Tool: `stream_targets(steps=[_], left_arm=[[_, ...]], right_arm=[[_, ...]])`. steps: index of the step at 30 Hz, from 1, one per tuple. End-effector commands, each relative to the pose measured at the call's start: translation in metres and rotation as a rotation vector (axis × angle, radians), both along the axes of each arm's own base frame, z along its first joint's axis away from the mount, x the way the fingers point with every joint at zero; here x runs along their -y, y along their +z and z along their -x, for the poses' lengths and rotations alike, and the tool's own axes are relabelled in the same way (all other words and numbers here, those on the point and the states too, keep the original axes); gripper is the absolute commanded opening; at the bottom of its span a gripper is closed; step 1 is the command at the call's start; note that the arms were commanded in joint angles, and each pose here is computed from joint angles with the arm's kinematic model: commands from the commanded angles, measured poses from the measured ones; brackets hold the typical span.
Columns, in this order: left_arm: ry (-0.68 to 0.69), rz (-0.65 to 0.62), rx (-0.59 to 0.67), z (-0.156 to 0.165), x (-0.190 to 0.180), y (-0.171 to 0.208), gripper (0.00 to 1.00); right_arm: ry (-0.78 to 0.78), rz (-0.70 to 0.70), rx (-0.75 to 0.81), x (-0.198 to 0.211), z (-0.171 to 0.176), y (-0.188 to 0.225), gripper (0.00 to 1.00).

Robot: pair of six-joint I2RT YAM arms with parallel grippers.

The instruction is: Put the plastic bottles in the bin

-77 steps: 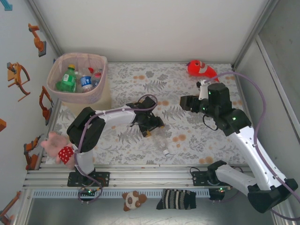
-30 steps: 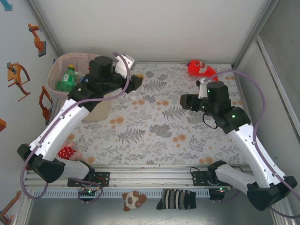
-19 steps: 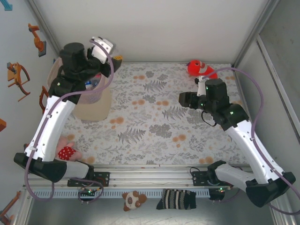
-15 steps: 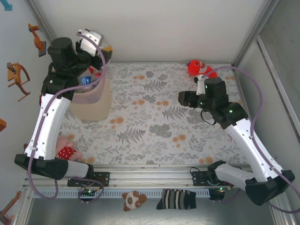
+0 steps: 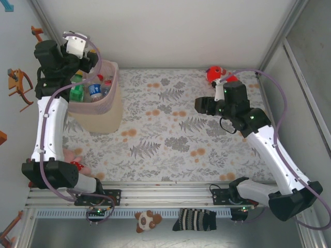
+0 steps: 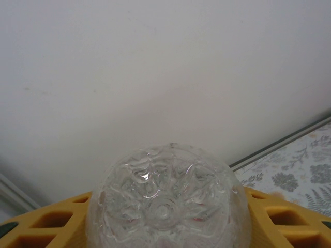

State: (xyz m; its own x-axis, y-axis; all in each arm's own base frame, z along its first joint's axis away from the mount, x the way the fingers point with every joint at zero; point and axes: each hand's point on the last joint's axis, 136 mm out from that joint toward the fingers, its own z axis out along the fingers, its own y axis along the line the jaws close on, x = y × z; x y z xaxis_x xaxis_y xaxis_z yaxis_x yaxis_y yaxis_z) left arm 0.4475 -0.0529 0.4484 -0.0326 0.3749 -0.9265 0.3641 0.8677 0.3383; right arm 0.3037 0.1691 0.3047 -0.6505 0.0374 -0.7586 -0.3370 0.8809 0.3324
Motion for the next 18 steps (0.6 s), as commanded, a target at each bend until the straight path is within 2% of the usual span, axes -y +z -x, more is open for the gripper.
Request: stream_targets(steps=[1, 9, 14, 18], left_arm=[[-0.043, -0.051, 0.045, -0.008, -0.004, 0.0, 0.44], [-0.021, -0.142, -0.062, -0.031, -0.017, -0.054, 0.46], [-0.022, -0.2, -0.148, -0.041, -0.027, -0.089, 0.52], [-0.017, -0.203, -0.16, -0.044, -0.034, -0.101, 0.55]], right_arm=[[0.017, -0.009, 0.058, -0.004, -0.006, 0.02, 0.68], [0.017, -0.008, 0.058, -0.007, -0.012, 0.018, 0.69], [0.023, -0.008, 0.048, -0.009, -0.014, 0.016, 0.68], [0.023, -0.01, 0.048, -0.009, -0.014, 0.016, 0.68]])
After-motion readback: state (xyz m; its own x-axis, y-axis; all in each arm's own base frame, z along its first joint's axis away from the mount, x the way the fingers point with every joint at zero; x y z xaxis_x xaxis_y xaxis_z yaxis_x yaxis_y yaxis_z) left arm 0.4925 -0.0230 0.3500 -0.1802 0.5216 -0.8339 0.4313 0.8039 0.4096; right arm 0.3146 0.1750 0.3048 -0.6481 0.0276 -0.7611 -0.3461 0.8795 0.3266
